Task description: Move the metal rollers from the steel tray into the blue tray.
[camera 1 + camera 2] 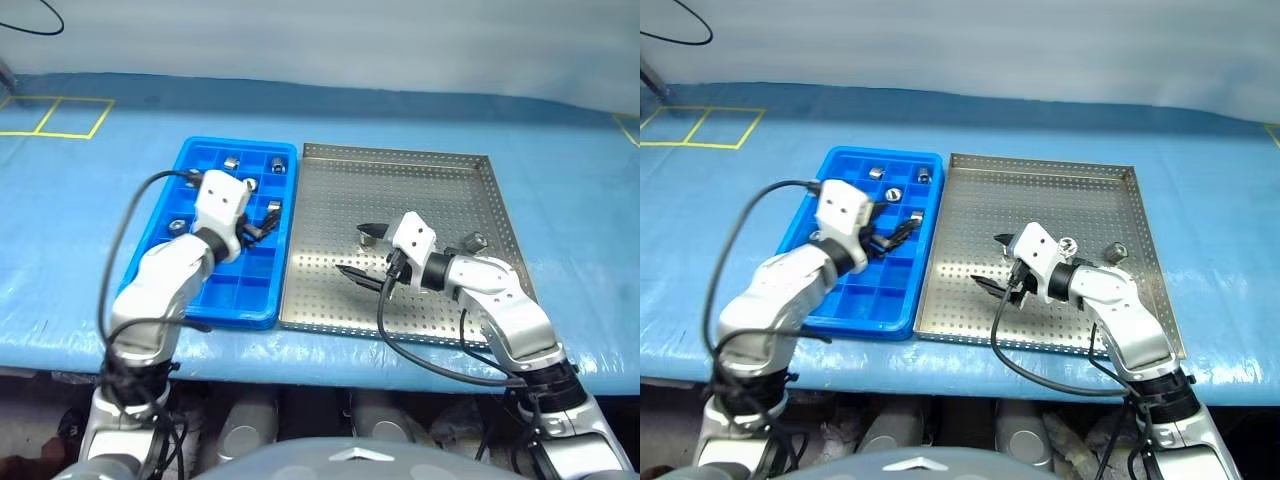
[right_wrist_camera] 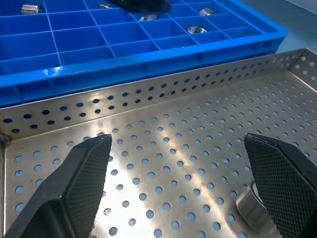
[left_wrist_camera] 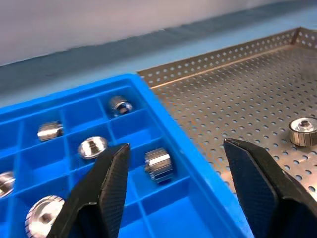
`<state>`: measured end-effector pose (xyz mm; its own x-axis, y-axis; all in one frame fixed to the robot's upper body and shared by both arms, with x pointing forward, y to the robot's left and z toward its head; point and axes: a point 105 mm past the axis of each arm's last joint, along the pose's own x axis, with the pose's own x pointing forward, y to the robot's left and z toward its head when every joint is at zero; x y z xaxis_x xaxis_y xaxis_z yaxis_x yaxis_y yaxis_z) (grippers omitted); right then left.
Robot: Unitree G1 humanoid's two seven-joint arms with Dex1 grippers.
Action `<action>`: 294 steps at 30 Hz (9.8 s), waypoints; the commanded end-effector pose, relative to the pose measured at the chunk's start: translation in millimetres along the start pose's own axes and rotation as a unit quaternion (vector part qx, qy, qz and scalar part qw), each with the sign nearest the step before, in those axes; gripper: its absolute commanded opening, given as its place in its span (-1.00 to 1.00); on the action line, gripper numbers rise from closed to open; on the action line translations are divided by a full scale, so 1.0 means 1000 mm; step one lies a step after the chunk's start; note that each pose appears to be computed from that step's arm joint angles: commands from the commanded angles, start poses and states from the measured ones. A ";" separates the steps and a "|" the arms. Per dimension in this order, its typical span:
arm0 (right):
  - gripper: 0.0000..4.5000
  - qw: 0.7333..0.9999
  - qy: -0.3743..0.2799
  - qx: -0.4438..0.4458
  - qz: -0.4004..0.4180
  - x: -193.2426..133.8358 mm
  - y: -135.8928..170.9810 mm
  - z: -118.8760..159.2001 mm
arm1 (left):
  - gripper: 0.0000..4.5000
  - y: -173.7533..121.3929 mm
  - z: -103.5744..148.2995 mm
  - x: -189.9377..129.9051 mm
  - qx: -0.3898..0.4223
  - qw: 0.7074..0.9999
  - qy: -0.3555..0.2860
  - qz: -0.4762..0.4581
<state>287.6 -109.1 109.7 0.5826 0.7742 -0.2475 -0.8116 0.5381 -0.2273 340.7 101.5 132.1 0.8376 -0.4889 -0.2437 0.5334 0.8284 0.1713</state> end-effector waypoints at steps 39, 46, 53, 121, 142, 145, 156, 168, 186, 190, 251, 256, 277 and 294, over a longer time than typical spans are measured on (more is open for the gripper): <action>1.00 0.998 -0.017 0.010 -0.056 -0.015 0.006 0.005 | 0.46 -0.037 -0.041 0.077 0.020 0.991 0.089 -0.093; 1.00 0.999 -0.018 0.008 -0.051 -0.012 0.009 0.005 | 0.46 -0.034 -0.038 0.081 -0.001 0.993 0.082 -0.083; 1.00 0.999 -0.020 0.009 -0.047 -0.010 0.010 0.006 | 0.46 -0.036 -0.038 0.082 -0.013 0.993 0.080 -0.084; 1.00 0.998 -0.030 -0.014 0.046 0.016 0.017 0.017 | -0.18 0.068 -0.064 -0.112 -0.006 0.964 0.149 0.220; 1.00 0.991 0.032 -0.044 -0.120 -0.031 -0.041 0.007 | 0.99 -0.037 0.022 -0.060 0.026 0.991 -0.097 -0.087; 1.00 0.987 0.069 -0.031 -0.142 -0.046 -0.047 -0.006 | 0.99 -0.058 0.013 -0.054 0.059 0.984 -0.083 -0.148; 1.00 0.985 0.084 0.059 -0.140 -0.051 -0.027 -0.031 | 0.99 -0.077 0.005 -0.051 0.074 0.966 -0.080 -0.235; 1.00 0.972 0.099 0.124 -0.174 -0.041 -0.041 -0.058 | 0.99 -0.072 0.003 -0.049 0.079 0.968 -0.080 -0.225; -0.25 0.967 0.121 0.125 -0.185 -0.043 -0.042 -0.067 | 1.00 -0.066 0.004 -0.051 0.077 0.971 -0.081 -0.212; -0.25 0.969 0.119 0.123 -0.180 -0.043 -0.041 -0.065 | 1.00 -0.065 0.004 -0.051 0.077 0.971 -0.081 -0.209; 0.58 0.981 -0.145 0.055 0.118 0.191 0.027 0.093 | 1.00 0.020 -0.022 -0.165 0.049 0.987 0.014 0.150; 0.58 0.981 -0.167 0.044 0.090 0.182 0.014 0.101 | 1.00 0.019 -0.019 -0.157 0.048 0.990 0.004 0.135; 0.58 0.980 -0.050 0.058 -0.183 0.011 -0.070 0.026 | 1.00 -0.047 0.013 -0.034 0.063 0.984 -0.077 -0.146; 0.58 0.954 0.018 0.163 -0.250 0.007 -0.089 -0.035 | 1.00 -0.054 0.023 -0.038 0.072 0.981 -0.101 -0.152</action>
<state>360.5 -159.7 82.2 0.8786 0.3983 -0.2635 -0.4136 0.9104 -0.0031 287.0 70.0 136.5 0.6287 -0.7587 -0.1704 0.7758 0.5970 0.2044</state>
